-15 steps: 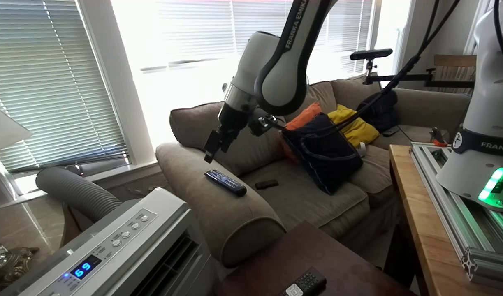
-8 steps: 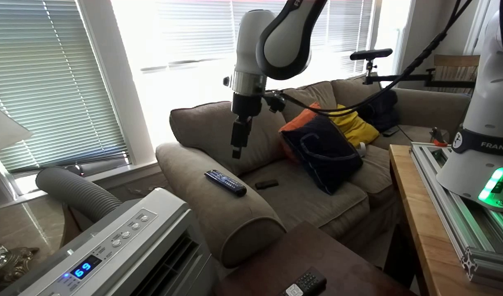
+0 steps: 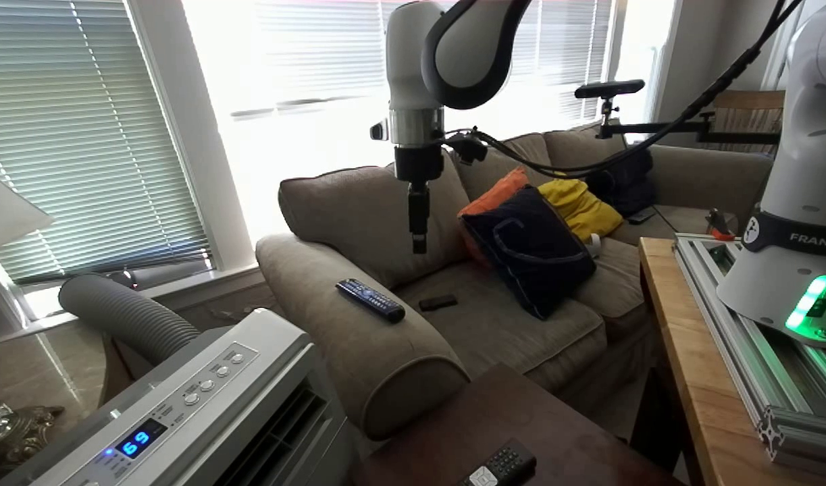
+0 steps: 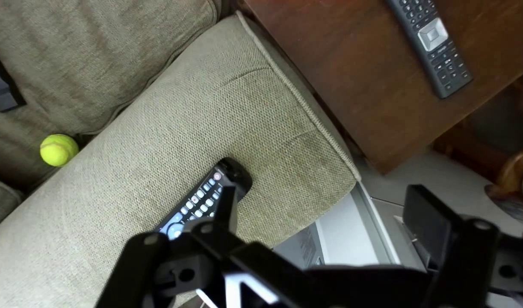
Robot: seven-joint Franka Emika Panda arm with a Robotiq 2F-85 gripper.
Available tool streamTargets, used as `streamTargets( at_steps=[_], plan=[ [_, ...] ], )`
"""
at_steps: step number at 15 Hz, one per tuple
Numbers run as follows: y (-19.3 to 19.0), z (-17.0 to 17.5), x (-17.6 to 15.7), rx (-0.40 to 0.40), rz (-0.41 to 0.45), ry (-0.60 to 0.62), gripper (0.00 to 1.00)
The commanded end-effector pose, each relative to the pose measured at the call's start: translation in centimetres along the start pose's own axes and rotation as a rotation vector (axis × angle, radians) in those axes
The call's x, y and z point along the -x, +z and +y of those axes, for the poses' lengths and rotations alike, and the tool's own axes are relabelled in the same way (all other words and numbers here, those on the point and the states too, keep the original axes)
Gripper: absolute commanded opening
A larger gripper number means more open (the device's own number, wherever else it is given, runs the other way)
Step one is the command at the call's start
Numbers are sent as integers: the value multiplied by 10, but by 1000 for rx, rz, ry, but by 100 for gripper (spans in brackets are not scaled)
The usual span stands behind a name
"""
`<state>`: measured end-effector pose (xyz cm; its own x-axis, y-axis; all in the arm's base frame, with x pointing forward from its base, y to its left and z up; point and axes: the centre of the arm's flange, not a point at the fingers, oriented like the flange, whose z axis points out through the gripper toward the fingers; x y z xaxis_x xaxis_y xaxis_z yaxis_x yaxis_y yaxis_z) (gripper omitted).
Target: Put the remote on the hand of the couch
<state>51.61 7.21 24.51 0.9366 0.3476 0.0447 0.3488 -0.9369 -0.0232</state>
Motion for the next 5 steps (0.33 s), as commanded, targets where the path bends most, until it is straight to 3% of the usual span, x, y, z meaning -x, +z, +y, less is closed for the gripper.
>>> streamTargets(
  at_steps=[1,5],
  plan=[
    [-12,-7,12,6,-6,-13,100],
    [-5,-6,4,6,2,-4,100]
  ],
)
